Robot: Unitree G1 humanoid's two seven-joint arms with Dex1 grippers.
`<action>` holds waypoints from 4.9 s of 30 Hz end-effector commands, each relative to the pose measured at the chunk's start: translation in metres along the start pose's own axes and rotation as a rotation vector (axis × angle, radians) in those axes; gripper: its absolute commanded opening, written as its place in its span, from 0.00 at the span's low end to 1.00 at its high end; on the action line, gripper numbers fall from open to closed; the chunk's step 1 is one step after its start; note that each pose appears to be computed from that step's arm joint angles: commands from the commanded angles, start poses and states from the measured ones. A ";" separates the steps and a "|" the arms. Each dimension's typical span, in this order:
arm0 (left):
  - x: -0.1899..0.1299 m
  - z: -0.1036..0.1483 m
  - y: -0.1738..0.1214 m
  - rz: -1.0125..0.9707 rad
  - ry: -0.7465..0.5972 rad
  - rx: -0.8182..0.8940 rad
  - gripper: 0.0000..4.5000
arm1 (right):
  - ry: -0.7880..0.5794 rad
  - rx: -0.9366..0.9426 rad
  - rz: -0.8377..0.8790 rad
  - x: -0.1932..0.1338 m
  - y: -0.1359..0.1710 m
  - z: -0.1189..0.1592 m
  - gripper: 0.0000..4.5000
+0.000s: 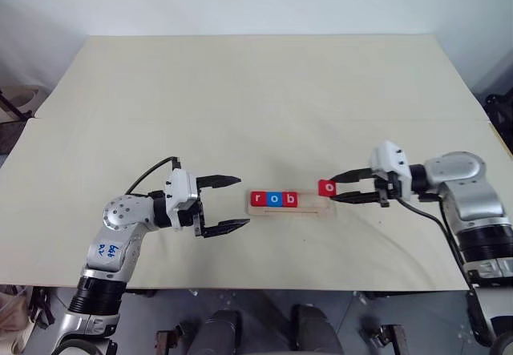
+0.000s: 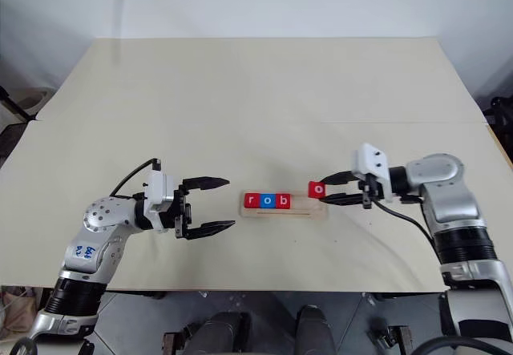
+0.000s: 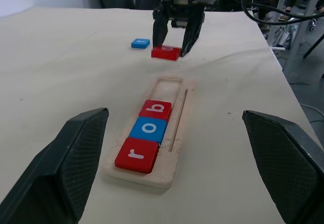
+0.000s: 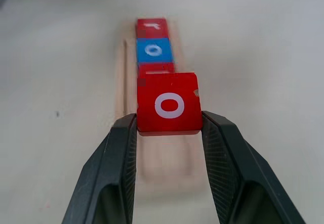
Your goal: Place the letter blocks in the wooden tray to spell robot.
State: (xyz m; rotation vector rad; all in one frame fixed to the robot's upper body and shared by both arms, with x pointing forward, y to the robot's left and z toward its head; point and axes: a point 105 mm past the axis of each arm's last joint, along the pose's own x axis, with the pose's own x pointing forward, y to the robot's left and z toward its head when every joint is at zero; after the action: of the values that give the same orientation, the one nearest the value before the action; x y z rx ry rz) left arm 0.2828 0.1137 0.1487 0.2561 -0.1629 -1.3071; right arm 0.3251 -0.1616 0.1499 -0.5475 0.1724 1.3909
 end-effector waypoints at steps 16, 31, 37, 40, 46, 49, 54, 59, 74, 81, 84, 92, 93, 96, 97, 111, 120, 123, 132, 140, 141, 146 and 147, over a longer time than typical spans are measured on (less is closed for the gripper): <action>-0.002 0.010 -0.004 0.044 -0.028 0.035 1.00 | 0.030 -0.025 0.031 0.021 -0.010 -0.010 0.56; -0.003 0.009 -0.001 0.045 -0.028 0.038 1.00 | -0.048 0.002 -0.176 -0.035 -0.008 -0.003 1.00; 0.000 0.008 -0.001 0.030 -0.033 0.029 1.00 | -0.024 0.096 -0.338 -0.075 0.019 -0.030 0.96; 0.002 0.006 0.000 0.015 -0.034 0.023 1.00 | -0.030 0.151 -0.471 -0.098 0.032 -0.043 0.79; 0.004 0.005 0.003 -0.002 -0.037 0.018 1.00 | -0.025 0.252 -0.745 -0.131 0.056 -0.066 0.65; 0.005 0.005 0.005 -0.014 -0.039 0.017 1.00 | -0.051 0.336 -0.868 -0.143 0.073 -0.073 0.65; 0.009 0.004 0.008 -0.033 -0.045 0.018 1.00 | -0.093 0.374 -0.970 -0.139 0.084 -0.071 0.93; 0.013 0.005 0.009 -0.050 -0.052 0.025 1.00 | -0.124 0.372 -1.010 -0.130 0.071 -0.066 1.00; 0.013 0.007 0.007 -0.018 -0.062 0.036 1.00 | 0.061 0.661 -1.223 -0.102 -0.044 -0.073 1.00; 0.007 0.009 0.006 0.016 -0.052 0.044 1.00 | 0.120 0.719 -1.273 -0.087 -0.061 -0.081 0.91; 0.004 0.009 0.006 0.028 -0.045 0.044 1.00 | 0.134 0.734 -1.267 -0.085 -0.059 -0.078 0.71; 0.003 0.007 0.005 0.031 -0.042 0.035 1.00 | 0.106 0.756 -1.289 -0.092 -0.053 -0.065 0.32; 0.004 0.007 0.005 0.030 -0.043 0.034 1.00 | 0.100 0.750 -1.277 -0.092 -0.052 -0.061 0.32; 0.005 0.007 0.006 0.022 -0.045 0.032 1.00 | 0.089 0.748 -1.252 -0.089 -0.041 -0.047 0.32; 0.006 0.006 0.006 0.017 -0.045 0.031 1.00 | 0.086 0.748 -1.248 -0.088 -0.036 -0.043 0.32; 0.013 0.003 0.002 -0.028 -0.059 0.000 1.00 | 0.057 0.900 -1.229 -0.039 0.035 -0.036 0.49; 0.011 0.003 0.004 -0.023 -0.054 0.006 1.00 | -0.044 0.653 -1.020 -0.065 0.016 -0.009 1.00; 0.009 0.002 0.005 -0.015 -0.051 0.007 1.00 | -0.057 0.509 -0.894 -0.079 0.016 -0.004 1.00; 0.003 0.003 0.008 0.019 -0.041 0.025 1.00 | -0.008 0.176 -0.485 -0.109 0.035 -0.028 1.00; -0.001 0.004 0.005 0.041 -0.037 0.031 1.00 | 0.064 0.176 -0.252 -0.091 0.025 -0.047 1.00; -0.001 0.004 0.005 0.041 -0.038 0.032 1.00 | 0.068 0.170 -0.244 -0.087 0.023 -0.049 1.00; 0.000 0.006 0.003 0.042 -0.039 0.034 1.00 | 0.102 0.190 -0.142 -0.065 0.023 -0.060 1.00; -0.001 0.006 0.004 0.045 -0.038 0.035 1.00 | 0.109 0.193 -0.134 -0.063 0.022 -0.062 1.00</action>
State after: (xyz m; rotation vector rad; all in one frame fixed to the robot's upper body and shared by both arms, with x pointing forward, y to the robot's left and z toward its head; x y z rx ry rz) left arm 0.2885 0.1147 0.1464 0.2354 -0.1833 -1.2647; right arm 0.3041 -0.2417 0.1156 -0.4493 0.3473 1.1908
